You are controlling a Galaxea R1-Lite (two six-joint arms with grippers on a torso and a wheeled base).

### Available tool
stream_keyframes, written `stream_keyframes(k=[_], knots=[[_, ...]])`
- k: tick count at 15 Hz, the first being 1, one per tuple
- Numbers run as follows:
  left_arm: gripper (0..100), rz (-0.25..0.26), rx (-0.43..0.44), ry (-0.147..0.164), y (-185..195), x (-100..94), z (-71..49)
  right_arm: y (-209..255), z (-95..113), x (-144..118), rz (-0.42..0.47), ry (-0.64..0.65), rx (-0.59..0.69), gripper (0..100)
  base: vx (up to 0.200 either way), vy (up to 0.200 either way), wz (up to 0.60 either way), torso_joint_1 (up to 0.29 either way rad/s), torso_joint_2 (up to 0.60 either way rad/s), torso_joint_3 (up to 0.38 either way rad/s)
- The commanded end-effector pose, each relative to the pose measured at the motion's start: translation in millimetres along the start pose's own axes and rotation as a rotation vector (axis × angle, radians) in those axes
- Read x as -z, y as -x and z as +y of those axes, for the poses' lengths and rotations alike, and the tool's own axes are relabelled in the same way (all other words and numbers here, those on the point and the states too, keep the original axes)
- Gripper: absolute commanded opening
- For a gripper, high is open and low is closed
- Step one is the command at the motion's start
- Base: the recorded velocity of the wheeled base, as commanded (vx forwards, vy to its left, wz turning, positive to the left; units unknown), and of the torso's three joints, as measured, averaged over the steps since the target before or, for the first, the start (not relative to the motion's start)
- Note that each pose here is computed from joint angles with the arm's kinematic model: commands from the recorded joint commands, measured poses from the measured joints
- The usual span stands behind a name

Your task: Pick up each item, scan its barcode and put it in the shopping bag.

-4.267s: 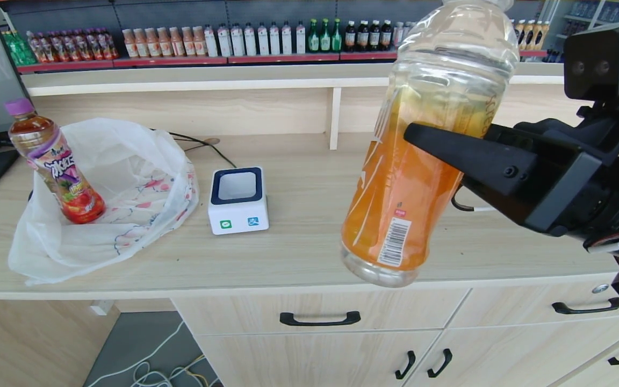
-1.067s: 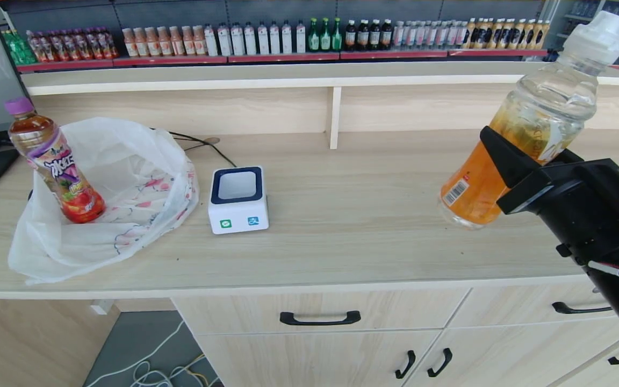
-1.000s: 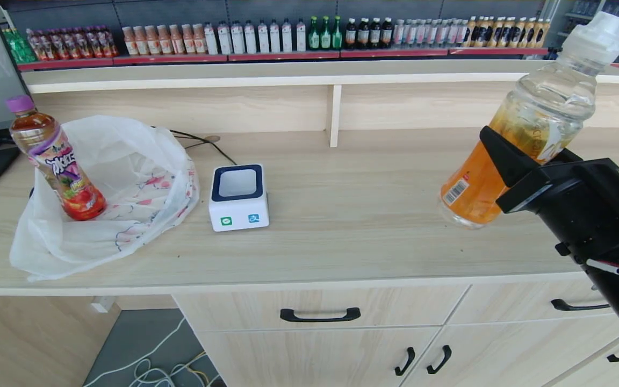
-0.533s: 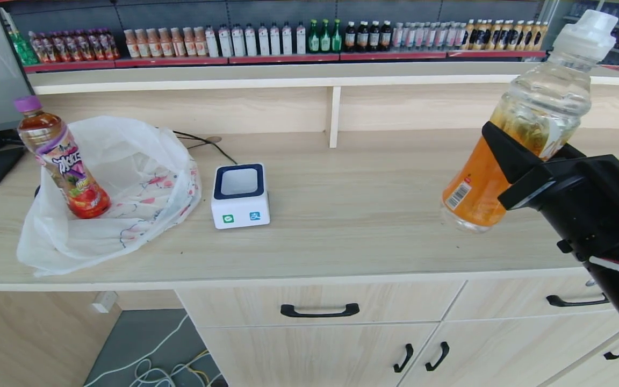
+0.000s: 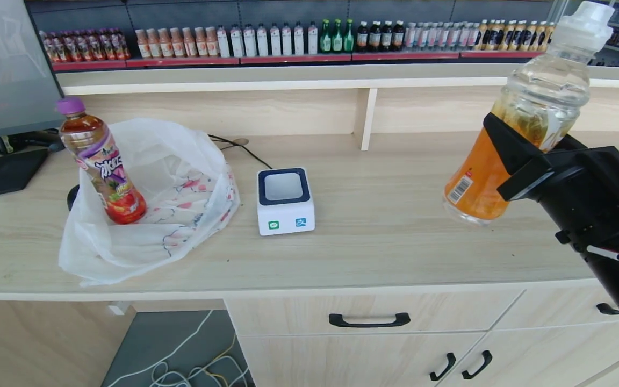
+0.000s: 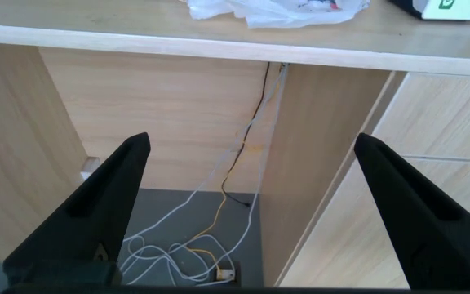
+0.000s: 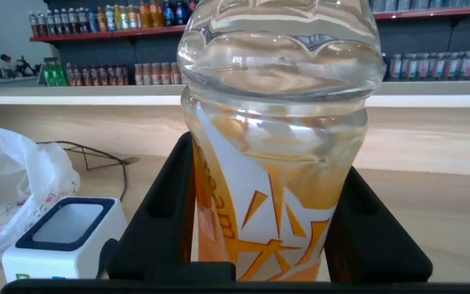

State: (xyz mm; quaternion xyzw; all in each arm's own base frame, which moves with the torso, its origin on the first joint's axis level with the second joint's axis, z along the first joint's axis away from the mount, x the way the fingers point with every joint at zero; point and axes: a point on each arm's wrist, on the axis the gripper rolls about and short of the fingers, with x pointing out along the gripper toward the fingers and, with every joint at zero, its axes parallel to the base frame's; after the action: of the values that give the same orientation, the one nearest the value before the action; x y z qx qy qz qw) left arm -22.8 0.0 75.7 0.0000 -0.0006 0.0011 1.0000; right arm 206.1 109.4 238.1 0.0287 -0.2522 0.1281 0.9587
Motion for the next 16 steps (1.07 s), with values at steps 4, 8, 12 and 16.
stream_keyframes(k=[4,8,12,16], knots=[[100,0.0,0.001,0.0,0.0,0.0,0.0,-5.5,0.6,4.8,0.006,0.005,0.004,0,0.0,0.2,0.0,0.008,0.0,0.002],[100,-0.002,-0.001,0.0,0.0,-0.1,0.0,-5.0,0.6,5.4,0.009,0.006,0.004,0,0.0,0.2,0.0,0.002,0.0,0.001],[100,-0.002,-0.001,-0.003,0.0,-0.1,0.0,-2.5,1.4,6.9,0.019,0.006,-0.003,0,0.0,0.05,0.0,0.001,0.0,0.001],[100,-0.002,-0.001,-0.003,0.0,-0.1,0.0,-2.0,6.0,7.8,0.023,0.012,-0.02,0,0.0,0.0,0.0,0.0,0.0,0.0]])
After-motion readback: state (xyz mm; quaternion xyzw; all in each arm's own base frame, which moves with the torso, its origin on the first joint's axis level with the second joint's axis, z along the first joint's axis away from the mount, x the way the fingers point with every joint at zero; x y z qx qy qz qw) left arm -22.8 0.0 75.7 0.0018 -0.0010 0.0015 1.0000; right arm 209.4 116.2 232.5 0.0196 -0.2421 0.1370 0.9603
